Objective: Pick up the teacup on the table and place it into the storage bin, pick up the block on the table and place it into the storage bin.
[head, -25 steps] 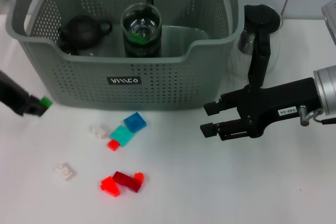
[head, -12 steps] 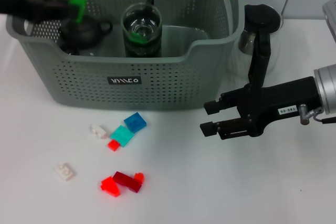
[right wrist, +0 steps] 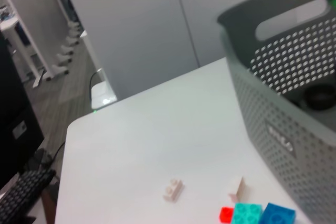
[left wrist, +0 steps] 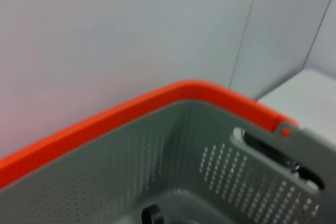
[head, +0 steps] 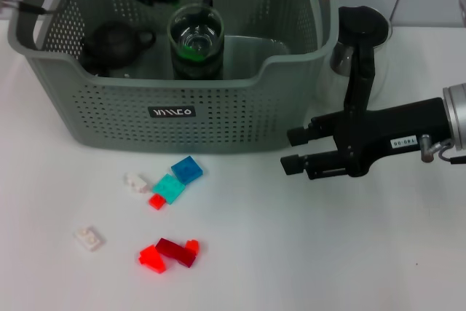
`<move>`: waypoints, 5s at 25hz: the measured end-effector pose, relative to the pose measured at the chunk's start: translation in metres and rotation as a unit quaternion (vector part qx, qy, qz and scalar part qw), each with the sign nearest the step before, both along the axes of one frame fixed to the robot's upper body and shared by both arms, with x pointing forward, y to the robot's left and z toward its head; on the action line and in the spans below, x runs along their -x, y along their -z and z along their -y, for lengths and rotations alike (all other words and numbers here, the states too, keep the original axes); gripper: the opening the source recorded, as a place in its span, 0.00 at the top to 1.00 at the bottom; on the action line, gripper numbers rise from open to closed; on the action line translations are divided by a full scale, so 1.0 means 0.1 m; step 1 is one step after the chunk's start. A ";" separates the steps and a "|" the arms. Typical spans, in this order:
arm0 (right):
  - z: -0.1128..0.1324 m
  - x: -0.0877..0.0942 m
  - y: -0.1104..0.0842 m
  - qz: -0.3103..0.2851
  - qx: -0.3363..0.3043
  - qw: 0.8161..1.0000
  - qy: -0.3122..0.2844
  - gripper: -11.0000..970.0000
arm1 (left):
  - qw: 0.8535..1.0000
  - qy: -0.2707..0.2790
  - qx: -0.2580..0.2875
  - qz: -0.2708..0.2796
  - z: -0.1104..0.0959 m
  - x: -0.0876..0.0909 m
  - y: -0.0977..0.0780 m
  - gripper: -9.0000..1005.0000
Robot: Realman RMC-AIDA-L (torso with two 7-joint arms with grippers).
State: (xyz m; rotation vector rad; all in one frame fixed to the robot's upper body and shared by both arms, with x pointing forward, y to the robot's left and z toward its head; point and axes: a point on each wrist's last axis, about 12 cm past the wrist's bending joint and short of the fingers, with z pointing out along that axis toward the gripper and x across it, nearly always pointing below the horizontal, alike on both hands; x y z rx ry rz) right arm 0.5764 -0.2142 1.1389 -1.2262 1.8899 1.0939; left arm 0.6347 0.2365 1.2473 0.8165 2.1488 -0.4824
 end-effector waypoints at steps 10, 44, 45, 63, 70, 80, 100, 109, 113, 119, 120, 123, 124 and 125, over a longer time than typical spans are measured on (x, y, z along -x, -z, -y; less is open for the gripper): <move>-0.02 0.00 -0.01 0.000 -0.003 1.000 -0.001 0.37 | 0.996 -0.002 -0.083 0.016 0.47 -0.24 0.41 0.79; 0.00 0.01 -0.01 -0.004 -0.002 1.000 -0.006 0.37 | 0.988 0.005 0.155 -0.022 -0.73 0.81 -0.12 0.54; 0.00 0.01 -0.01 -0.004 -0.002 1.000 -0.006 0.37 | 0.987 0.027 0.154 -0.032 -0.78 0.90 -0.10 0.54; -0.03 0.00 -0.02 -0.001 -0.001 1.000 -0.011 0.37 | 0.970 0.062 -0.096 -0.213 -0.51 1.14 0.66 0.55; -0.02 0.00 -0.02 0.002 -0.001 1.000 -0.010 0.37 | 0.950 0.051 -0.199 -0.234 -0.35 1.15 0.82 0.55; -0.01 0.00 -0.02 0.002 -0.001 1.000 -0.007 0.37 | 0.939 0.036 -0.252 -0.231 -0.17 1.09 0.97 0.53; -0.01 0.00 -0.02 0.004 0.000 1.000 -0.008 0.37 | 0.930 0.024 -0.266 -0.254 -0.09 1.02 1.20 0.44; 0.00 0.01 -0.01 0.002 -0.001 1.000 -0.007 0.37 | 0.930 0.016 -0.264 -0.256 -0.10 1.00 1.20 0.41; 0.01 0.01 -0.01 0.001 -0.001 1.000 -0.007 0.37 | 0.929 0.019 -0.266 -0.258 -0.09 1.01 1.21 0.40; 0.01 0.01 -0.01 0.001 -0.002 1.000 -0.007 0.37 | 0.927 0.019 -0.266 -0.263 -0.10 1.01 1.24 0.33; 0.00 0.01 -0.01 0.001 -0.001 1.000 -0.007 0.37 | 0.927 0.020 -0.266 -0.264 -0.10 1.01 1.25 0.33; 0.00 0.01 -0.01 0.001 -0.001 1.000 -0.008 0.37 | 0.927 0.019 -0.266 -0.264 -0.09 1.00 1.27 0.33; 0.00 0.01 -0.01 0.001 0.000 1.000 -0.009 0.37 | 0.927 0.019 -0.266 -0.264 -0.09 1.00 1.28 0.33; 0.00 0.01 -0.01 0.001 0.000 1.000 -0.009 0.37 | 0.927 0.019 -0.266 -0.263 -0.09 0.99 1.28 0.33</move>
